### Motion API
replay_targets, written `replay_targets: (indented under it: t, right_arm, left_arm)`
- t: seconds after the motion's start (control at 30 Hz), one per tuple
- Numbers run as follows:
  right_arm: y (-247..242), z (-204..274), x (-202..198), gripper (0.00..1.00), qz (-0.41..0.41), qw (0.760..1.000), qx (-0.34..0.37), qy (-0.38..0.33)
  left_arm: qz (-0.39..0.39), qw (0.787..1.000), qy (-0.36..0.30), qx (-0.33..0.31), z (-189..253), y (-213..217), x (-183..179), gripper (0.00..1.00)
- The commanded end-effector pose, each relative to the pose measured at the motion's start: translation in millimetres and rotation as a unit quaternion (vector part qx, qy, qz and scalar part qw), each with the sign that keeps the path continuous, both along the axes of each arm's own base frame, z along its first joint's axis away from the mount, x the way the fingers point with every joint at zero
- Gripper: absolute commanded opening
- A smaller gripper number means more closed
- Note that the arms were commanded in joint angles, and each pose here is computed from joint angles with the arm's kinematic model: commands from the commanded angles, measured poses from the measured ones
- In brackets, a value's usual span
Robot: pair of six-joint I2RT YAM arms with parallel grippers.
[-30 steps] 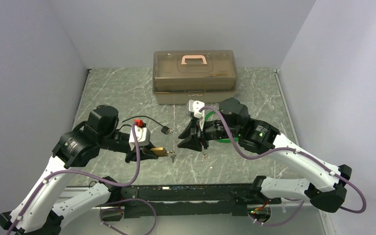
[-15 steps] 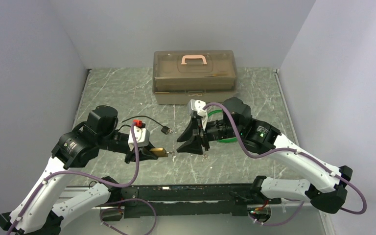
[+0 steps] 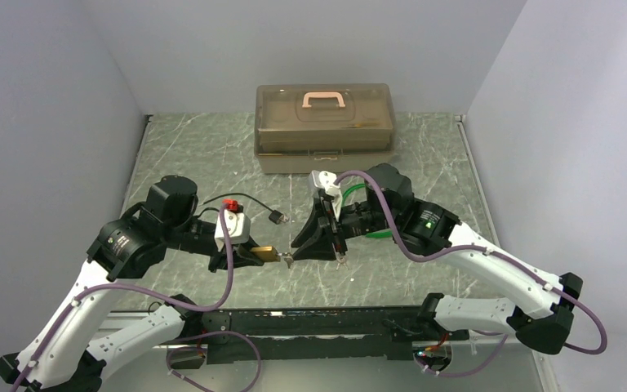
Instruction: Unlock with the key
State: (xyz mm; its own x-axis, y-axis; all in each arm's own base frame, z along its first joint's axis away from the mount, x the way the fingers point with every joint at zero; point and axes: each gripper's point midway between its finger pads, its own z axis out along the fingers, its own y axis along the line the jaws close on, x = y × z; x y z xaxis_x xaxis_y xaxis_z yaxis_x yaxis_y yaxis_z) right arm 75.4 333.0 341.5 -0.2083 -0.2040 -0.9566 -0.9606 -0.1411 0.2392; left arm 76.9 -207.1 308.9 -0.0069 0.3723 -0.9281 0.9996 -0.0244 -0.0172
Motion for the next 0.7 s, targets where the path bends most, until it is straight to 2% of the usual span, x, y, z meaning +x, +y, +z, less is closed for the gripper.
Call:
replay_targets:
  t: [0.0, 0.3, 0.47, 0.57, 0.67]
  right_arm:
    - [6.9, 11.6, 2.4, 0.32, 0.006, 1.0, 0.02, -0.013]
    - [7.8, 17.2, 9.1, 0.27, -0.012, 0.999, 0.023, -0.03]
    - [8.3, 19.5, 9.3, 0.15, -0.011, 0.999, 0.027, -0.032]
    - [10.3, 17.4, 9.4, 0.01, -0.008, 0.999, 0.026, -0.032]
    - [13.0, 14.8, 9.2, 0.0, -0.006, 0.999, 0.02, -0.033]
  left_arm:
    - [-0.024, 0.998, -0.043, -0.045, 31.1, -3.4, -5.4, 0.0]
    - [-0.025, 0.998, -0.042, -0.048, 32.6, -3.7, -6.5, 0.0]
    - [-0.026, 0.998, -0.041, -0.051, 33.1, -4.4, -6.4, 0.0]
    - [-0.026, 0.998, -0.04, -0.05, 32.0, -4.2, -6.7, 0.0]
    - [-0.024, 0.998, -0.04, -0.05, 32.0, -3.9, -6.4, 0.0]
